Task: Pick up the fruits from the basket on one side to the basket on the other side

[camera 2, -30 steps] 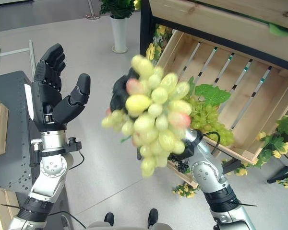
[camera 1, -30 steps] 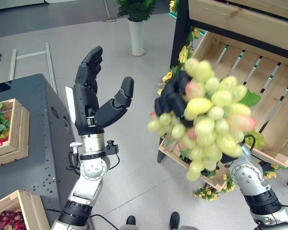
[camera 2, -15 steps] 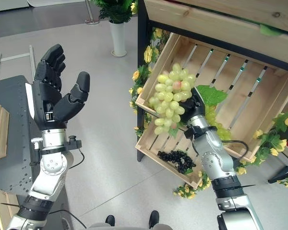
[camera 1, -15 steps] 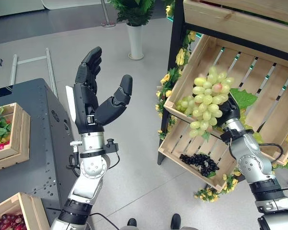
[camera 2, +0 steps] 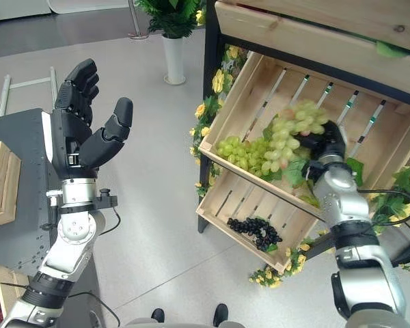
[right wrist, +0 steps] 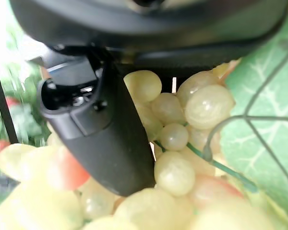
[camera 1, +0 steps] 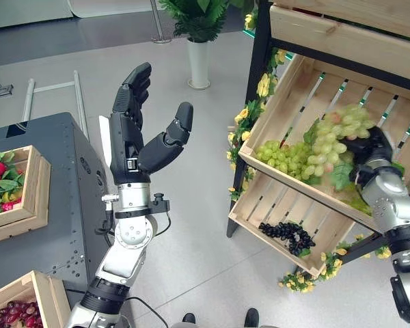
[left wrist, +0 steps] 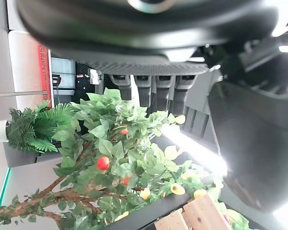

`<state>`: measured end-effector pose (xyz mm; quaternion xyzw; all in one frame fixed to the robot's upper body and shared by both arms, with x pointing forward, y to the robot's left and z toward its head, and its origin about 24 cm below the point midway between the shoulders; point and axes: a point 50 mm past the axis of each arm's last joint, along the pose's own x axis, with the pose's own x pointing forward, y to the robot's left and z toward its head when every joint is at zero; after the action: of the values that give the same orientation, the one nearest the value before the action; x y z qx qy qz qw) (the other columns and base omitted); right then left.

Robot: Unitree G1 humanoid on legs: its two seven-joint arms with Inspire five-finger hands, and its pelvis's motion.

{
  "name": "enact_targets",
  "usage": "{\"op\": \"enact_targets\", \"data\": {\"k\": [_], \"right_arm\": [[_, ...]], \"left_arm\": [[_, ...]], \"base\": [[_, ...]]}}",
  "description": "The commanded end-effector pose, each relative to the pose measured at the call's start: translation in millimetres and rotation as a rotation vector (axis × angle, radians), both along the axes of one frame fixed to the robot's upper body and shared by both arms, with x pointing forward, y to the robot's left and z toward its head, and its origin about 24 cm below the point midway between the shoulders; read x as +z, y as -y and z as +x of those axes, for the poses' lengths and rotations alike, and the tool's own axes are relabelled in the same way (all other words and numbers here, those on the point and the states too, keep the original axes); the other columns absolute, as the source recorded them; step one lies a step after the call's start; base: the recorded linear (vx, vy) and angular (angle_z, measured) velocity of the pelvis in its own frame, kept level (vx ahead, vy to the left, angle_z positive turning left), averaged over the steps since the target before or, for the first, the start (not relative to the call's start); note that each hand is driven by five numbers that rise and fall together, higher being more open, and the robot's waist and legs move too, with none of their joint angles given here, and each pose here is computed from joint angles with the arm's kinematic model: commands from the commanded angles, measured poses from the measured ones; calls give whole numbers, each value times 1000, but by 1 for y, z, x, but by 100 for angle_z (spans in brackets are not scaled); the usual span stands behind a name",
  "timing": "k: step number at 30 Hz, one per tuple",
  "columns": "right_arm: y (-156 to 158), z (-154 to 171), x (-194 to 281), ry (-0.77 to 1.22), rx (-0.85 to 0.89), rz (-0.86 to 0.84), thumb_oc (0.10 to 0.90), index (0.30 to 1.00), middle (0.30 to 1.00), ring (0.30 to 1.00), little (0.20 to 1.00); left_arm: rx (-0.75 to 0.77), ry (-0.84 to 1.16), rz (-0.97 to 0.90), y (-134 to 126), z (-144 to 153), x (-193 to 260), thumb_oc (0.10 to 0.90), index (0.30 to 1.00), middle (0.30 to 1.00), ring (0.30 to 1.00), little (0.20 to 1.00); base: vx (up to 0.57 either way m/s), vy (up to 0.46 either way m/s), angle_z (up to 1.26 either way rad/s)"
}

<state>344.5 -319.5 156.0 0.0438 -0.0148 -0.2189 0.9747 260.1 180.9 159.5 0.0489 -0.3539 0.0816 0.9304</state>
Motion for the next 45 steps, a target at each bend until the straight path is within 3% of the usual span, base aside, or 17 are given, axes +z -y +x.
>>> {"op": "enact_targets", "data": {"k": [1, 3, 6, 10, 13, 14, 15, 19, 25, 30, 34, 38, 45], "right_arm": [[49, -14, 69, 261, -301, 180, 400, 300, 300, 300, 300], [61, -18, 67, 241, -374, 302, 400, 300, 300, 300, 300], [74, -22, 66, 181, -465, 304, 400, 300, 300, 300, 300], [90, -28, 88, 44, -530, -110, 400, 300, 300, 300, 300], [86, -23, 108, -22, -438, -410, 402, 302, 302, 302, 302], [82, -20, 111, -40, -410, -476, 659, 688, 688, 688, 688], [75, -16, 112, -70, -361, -587, 800, 900, 900, 900, 900], [54, -7, 109, -186, -192, -893, 800, 900, 900, 900, 900], [43, -8, 114, -201, -117, -1087, 800, 900, 900, 900, 900], [23, -8, 130, -153, -40, -1352, 800, 900, 900, 900, 900], [16, -11, 141, -96, -37, -1420, 800, 900, 900, 900, 900], [11, -16, 152, -40, -28, -1389, 800, 900, 900, 900, 900], [9, -25, 155, 107, 39, -1077, 800, 900, 900, 900, 900]], "left_arm": [[-77, 137, 58, 7, 8, 33, 800, 900, 900, 900, 900], [-85, 140, 60, 5, 8, 33, 800, 900, 900, 900, 900], [-89, 139, 63, 8, 8, 34, 800, 900, 900, 900, 900], [-99, 136, 72, 13, 10, 35, 800, 900, 900, 900, 900], [-107, 136, 72, 14, 10, 36, 800, 900, 900, 900, 900], [-108, 137, 69, 15, 9, 36, 800, 900, 900, 900, 900], [-112, 139, 69, 15, 9, 37, 800, 900, 900, 900, 900], [-117, 140, 72, 13, 10, 40, 800, 900, 900, 900, 900], [-115, 144, 77, 9, 9, 42, 800, 900, 900, 900, 900], [-119, 147, 84, 9, 6, 39, 800, 900, 900, 900, 900], [-119, 148, 88, 7, 3, 37, 800, 900, 900, 900, 900], [-114, 149, 91, 5, -1, 35, 800, 900, 900, 900, 900], [-94, 153, 87, -2, -2, 35, 800, 900, 900, 900, 900]], "base": [[0, 0, 0], [-15, -2, 0], [0, 0, 0], [0, 0, 0], [-11, 0, 2], [0, 0, 0], [0, 0, 0], [0, 0, 0], [0, 0, 0], [0, 0, 0], [0, 0, 0], [0, 0, 0], [0, 0, 0]]}}
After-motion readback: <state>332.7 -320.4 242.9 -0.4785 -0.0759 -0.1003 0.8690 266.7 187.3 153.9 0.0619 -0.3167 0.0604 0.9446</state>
